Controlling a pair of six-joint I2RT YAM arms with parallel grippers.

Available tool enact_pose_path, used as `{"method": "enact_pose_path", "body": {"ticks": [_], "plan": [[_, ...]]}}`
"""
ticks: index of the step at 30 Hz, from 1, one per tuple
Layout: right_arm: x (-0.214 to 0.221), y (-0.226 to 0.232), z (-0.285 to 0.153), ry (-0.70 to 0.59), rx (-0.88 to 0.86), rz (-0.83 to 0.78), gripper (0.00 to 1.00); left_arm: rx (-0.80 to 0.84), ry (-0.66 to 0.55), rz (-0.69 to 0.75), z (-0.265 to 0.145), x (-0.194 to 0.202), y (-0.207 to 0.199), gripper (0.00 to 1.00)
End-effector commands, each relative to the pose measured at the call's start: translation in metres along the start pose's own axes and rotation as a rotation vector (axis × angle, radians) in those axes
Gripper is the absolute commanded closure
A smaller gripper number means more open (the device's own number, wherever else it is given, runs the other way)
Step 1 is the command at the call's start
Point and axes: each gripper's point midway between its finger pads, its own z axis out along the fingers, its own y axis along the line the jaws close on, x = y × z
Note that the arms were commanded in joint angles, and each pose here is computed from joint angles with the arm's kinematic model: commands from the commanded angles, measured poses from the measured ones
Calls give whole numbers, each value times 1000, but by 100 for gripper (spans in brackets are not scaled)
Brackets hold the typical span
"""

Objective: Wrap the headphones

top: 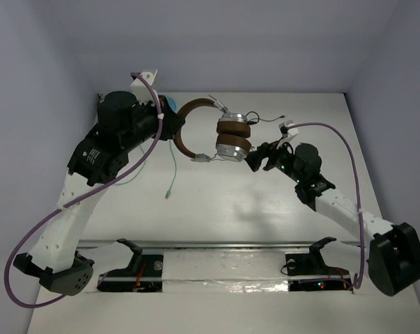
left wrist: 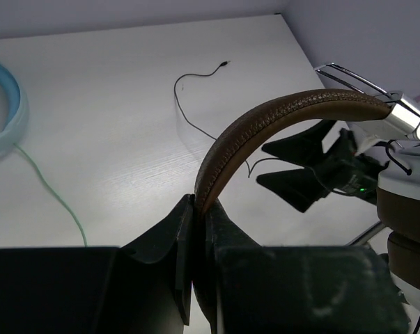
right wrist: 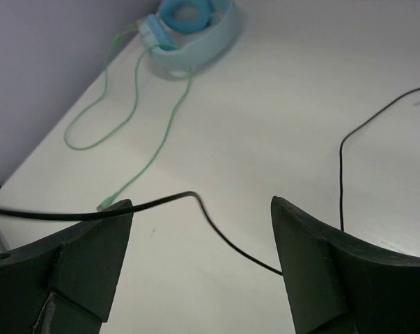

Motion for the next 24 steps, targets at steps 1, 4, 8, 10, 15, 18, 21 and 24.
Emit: {"method": "enact_pose_path", "body": {"ticks": [1, 4, 8, 10, 15, 18, 21, 24], "plan": [[-24, 6, 14, -66, -58, -62, 15, 93, -123, -11, -27, -40, -27, 100], [-20, -3, 32, -43, -43, -73, 15, 121, -123, -7, -31, -44, -34, 100], [-21, -12, 50, -50, -30, -94, 16, 146, -136, -5, -37, -51, -40, 100], [-20, -17, 53, -45, -25, -100, 24, 153, -146, 0, -39, -56, -43, 100], [-2, -14, 61, -42, -81, -43, 34, 219, -145, -14, -32, -64, -56, 100], [6, -3, 64, -41, -154, 45, 50, 262, -163, -46, -26, -70, -65, 100], [13, 5, 58, -47, -197, 104, 69, 282, -204, -88, -19, -77, -66, 100], [31, 13, 52, 9, -147, 167, 86, 297, -241, -186, -6, -77, -65, 100]]}}
